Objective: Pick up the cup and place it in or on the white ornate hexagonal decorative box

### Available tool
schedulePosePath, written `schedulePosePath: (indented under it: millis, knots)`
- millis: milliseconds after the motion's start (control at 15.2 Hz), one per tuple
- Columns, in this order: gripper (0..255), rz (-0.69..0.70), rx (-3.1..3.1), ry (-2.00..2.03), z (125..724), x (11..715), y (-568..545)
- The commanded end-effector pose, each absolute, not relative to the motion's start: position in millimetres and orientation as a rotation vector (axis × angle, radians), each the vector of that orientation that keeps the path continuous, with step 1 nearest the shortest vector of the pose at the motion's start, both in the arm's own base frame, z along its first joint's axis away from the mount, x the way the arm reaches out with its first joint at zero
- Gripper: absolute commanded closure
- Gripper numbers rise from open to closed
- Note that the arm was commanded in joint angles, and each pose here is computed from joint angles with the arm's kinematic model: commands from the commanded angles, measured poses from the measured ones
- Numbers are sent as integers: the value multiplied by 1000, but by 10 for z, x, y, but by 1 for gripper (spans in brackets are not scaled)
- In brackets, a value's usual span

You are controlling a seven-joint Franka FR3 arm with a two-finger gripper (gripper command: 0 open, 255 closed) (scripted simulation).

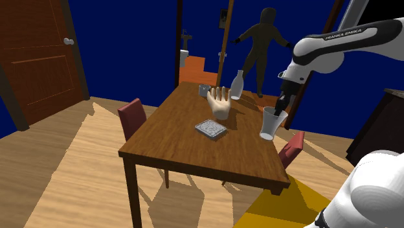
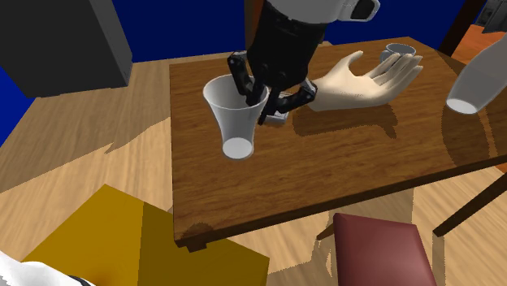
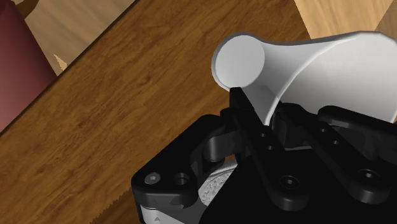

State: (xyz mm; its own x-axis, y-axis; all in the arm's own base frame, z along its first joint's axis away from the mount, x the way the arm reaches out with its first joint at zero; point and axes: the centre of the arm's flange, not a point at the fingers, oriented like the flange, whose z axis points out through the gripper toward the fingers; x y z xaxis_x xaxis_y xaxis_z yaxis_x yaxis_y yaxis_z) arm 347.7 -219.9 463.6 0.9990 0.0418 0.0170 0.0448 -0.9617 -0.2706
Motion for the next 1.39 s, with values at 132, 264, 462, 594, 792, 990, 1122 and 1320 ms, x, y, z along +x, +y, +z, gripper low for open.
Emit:
schedulePosePath:
  millis: [132,264,462,594,792,990,1122,1320]
  knots:
    - [255,-16,-2866,-63,4858,3473,-2207]
    - [255,-16,-2866,-63,4963,3473,-2207]
    - [255,-16,-2866,-63,5122,3473,-2207]
    - [255,-16,-2866,-63,5227,3473,-2207]
    - [255,-16,-2866,-63,5319,3601,-2177]
    - [255,-16,-2866,-63,5369,3983,-2087]
    - [255,-16,-2866,-63,5402,4238,-2027]
    - [255,-16,-2866,-63,5451,4621,-1937]
